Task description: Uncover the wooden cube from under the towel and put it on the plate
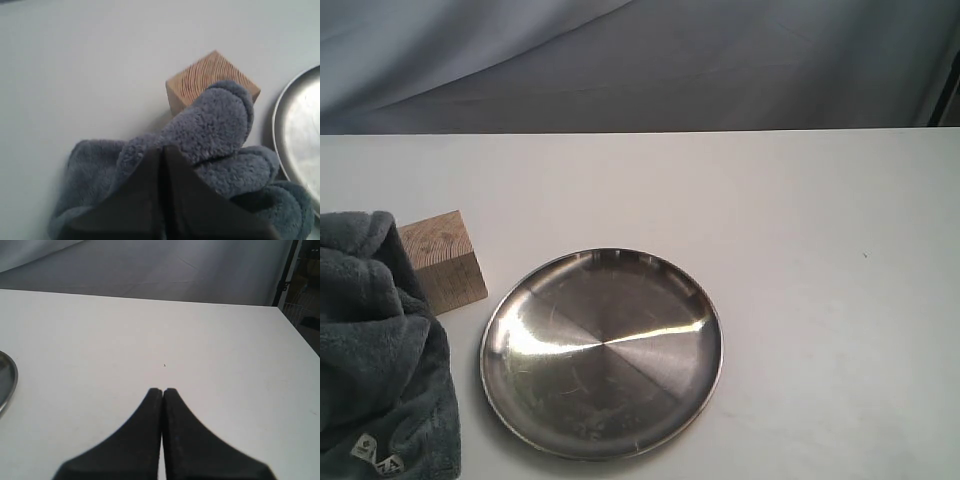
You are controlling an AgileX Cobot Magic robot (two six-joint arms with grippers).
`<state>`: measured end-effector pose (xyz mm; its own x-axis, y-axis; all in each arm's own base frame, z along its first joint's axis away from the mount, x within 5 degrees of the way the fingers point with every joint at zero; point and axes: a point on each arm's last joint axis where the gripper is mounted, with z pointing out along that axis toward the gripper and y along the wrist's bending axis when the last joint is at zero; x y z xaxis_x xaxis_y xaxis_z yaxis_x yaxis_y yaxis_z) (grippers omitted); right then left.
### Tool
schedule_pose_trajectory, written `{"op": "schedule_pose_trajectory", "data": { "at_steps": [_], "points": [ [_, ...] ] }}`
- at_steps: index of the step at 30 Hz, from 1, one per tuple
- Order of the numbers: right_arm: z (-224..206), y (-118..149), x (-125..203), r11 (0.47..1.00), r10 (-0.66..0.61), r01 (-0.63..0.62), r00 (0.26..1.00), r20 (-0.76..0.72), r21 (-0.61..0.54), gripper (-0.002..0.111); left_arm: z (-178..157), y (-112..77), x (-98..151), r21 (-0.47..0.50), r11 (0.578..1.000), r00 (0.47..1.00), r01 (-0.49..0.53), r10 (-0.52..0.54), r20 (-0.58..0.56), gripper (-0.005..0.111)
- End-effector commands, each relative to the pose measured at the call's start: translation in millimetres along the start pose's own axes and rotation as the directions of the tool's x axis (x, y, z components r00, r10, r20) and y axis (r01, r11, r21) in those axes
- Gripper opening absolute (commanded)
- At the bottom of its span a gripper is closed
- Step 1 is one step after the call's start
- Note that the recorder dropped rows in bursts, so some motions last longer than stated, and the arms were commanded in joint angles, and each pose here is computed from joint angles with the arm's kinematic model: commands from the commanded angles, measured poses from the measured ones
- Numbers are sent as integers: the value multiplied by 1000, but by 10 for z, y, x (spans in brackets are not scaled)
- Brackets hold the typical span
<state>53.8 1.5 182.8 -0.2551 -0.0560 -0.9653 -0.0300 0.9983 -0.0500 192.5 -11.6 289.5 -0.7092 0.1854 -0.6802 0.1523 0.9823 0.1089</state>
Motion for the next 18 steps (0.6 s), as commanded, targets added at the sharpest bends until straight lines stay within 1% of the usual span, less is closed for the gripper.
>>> {"op": "schedule_pose_trajectory", "data": {
  "at_steps": [1,4,6,9,12,16,18],
  "points": [
    [-2,2,5,1000,7,-7,1000,4,-2,0,48,-28,98,32,999,991,22,-17,-136,0],
    [-2,2,5,1000,7,-7,1000,4,-2,0,112,-47,226,47,999,965,26,-12,-262,0],
    [-2,2,5,1000,7,-7,1000,4,-2,0,185,-65,350,56,998,939,28,-7,-345,0],
    [-2,2,5,1000,7,-7,1000,4,-2,0,280,-89,509,64,997,910,31,-2,-416,0],
    [-2,2,5,1000,7,-7,1000,4,-2,0,329,-110,656,69,997,890,33,2,-455,1],
    [-2,2,5,1000,7,-7,1000,4,-2,0,365,-121,881,68,998,848,9,29,-529,12],
    [-2,2,5,1000,7,-7,1000,4,-2,0,377,-117,888,62,998,852,6,28,-523,19]
  ]
}}
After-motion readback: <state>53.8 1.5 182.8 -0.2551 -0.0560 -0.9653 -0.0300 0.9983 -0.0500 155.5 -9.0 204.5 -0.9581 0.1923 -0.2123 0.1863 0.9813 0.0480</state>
